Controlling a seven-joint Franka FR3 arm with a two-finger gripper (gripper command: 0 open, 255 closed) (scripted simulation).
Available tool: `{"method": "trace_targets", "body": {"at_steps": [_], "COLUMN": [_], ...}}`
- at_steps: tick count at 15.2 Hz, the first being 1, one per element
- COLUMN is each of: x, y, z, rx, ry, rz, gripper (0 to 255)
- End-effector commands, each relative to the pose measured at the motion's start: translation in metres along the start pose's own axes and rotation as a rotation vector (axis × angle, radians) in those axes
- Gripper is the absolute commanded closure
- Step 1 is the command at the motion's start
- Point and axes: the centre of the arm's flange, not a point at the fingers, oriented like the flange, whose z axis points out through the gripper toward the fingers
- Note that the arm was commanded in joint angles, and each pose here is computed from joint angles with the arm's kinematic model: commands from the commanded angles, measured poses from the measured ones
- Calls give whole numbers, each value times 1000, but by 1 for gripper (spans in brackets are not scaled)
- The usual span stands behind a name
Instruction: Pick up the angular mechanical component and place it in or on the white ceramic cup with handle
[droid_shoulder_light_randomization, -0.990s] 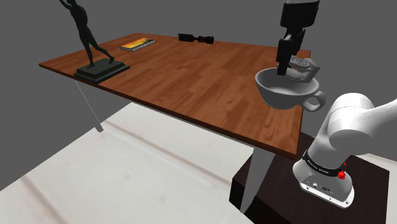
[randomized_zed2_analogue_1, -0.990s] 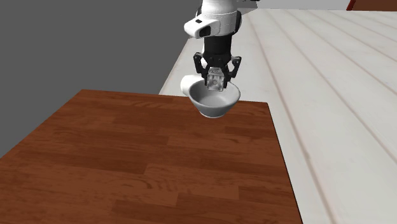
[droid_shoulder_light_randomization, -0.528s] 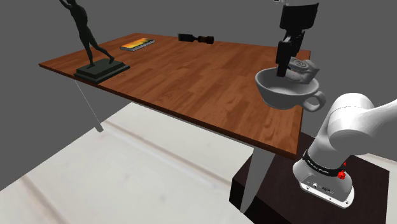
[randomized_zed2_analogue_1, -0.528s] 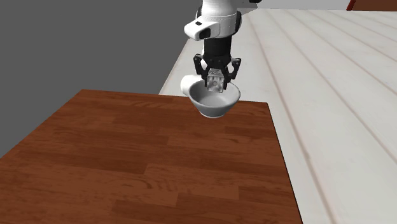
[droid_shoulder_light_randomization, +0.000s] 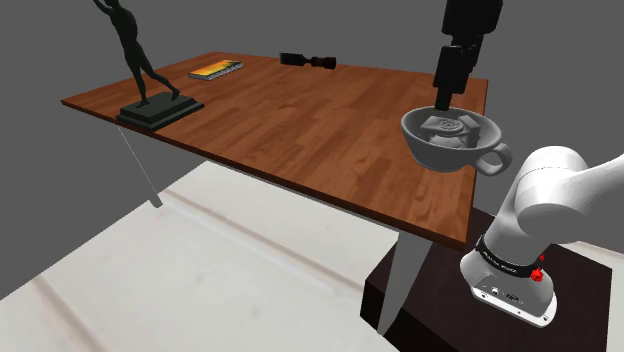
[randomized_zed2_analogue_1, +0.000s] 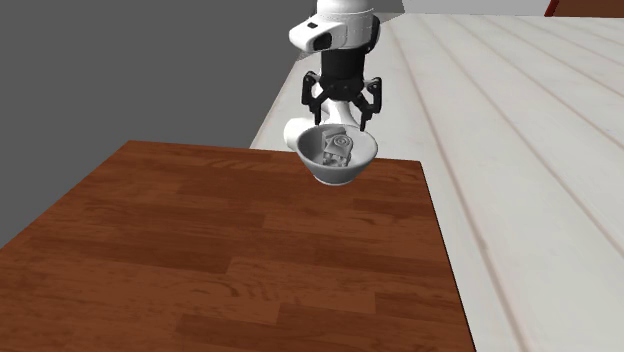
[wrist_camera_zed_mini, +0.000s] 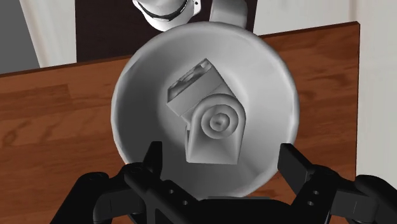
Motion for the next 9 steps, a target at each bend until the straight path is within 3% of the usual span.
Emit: {"method": "trace_targets", "body": {"at_steps": [1,9], "x": [0,0], "y": [1,1], "z": [-24,-34], "rx": [0,0], "ry": [0,0], "rz": [0,0], "gripper": [0,0]}}
